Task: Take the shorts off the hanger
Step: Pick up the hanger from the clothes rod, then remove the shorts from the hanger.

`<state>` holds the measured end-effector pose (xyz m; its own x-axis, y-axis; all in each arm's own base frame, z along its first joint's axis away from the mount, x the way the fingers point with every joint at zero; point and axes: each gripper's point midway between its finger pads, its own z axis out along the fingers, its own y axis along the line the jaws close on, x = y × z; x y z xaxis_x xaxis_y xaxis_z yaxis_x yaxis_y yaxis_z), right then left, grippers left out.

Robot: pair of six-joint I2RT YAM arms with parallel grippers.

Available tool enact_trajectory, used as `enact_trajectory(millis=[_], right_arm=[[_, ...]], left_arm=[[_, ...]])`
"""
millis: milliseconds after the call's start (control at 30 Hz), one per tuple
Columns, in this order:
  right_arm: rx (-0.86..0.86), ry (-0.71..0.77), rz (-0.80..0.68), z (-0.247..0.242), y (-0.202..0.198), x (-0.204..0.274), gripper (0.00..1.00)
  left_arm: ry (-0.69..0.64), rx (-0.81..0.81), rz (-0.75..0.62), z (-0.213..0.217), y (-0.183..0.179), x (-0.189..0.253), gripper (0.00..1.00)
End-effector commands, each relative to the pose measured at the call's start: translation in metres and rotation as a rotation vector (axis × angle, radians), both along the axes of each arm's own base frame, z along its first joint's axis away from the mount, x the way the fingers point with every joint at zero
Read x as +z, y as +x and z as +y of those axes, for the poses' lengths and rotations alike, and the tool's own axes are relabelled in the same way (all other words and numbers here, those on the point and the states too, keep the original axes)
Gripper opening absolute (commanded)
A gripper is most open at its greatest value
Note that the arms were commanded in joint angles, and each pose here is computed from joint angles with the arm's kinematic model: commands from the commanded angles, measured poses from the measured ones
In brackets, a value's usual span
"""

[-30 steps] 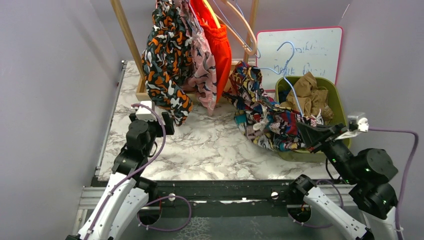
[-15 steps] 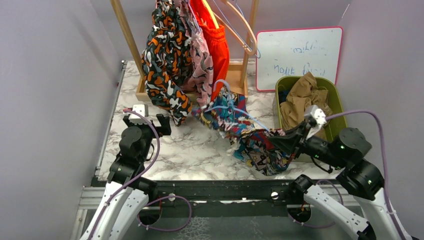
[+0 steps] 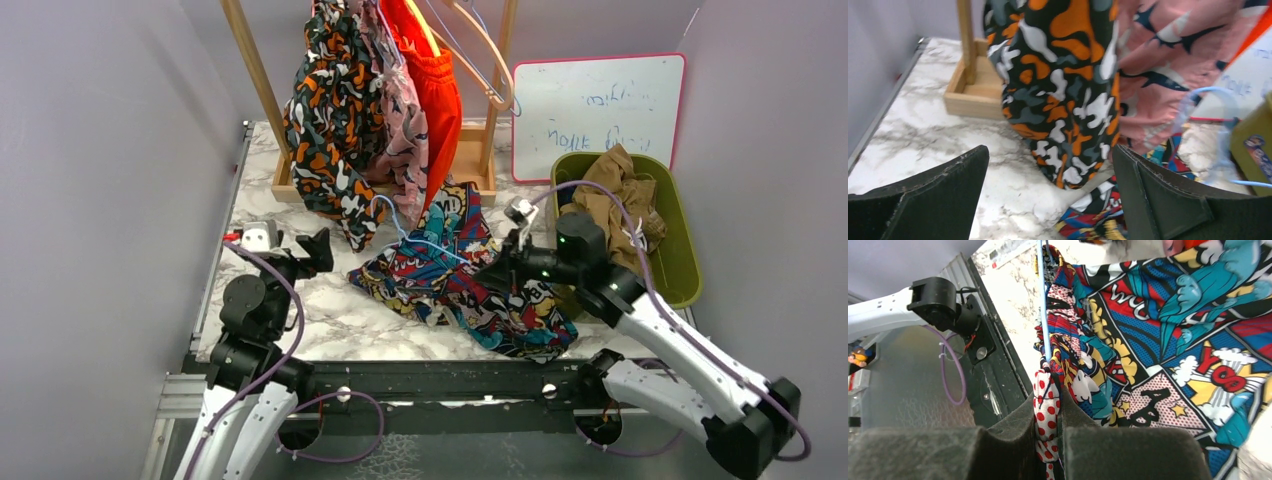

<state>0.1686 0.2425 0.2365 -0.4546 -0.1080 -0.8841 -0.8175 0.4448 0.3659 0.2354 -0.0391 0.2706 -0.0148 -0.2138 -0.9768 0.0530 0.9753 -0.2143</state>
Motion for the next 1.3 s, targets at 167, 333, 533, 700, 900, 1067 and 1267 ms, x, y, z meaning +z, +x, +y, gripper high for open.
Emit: enact_trajectory(millis=[167,333,533,700,900,1067,1267], right_arm=[[0.201,0.148,0.063,0.055,0.015,0.01,0.01],[0.258,0.156,0.129,0.062,0.006,-0.005,0.01],[0.298,0.133,0.157,0.066,-0.004,-0.02,0.01],[0.276,0.113,0.151,0.067,-0.002,-0.028,0.01],[0.281,0.113,0.145,0.07,-0.004,-0.03,0.01],[0.278,0.139,0.106,0.073,-0.005,-0.023,0.01],[0.277,0.123,0.081,0.077,-0.007,-0.025,0.01]], left_arm=[[0.049,-0.553,-0.017,-0.097,-0.003,-0.005,0.93],[0.009,-0.655,0.093,-0.119,0.003,-0.026,0.91],[-0.041,-0.61,0.099,-0.116,0.011,-0.028,0.85],[-0.064,-0.556,0.05,-0.108,0.012,-0.019,0.79],[-0.079,-0.527,0.021,-0.103,0.012,-0.018,0.64],[-0.071,-0.521,0.043,-0.103,0.015,-0.023,0.46],[-0.067,-0.532,0.047,-0.105,0.014,-0.024,0.41]])
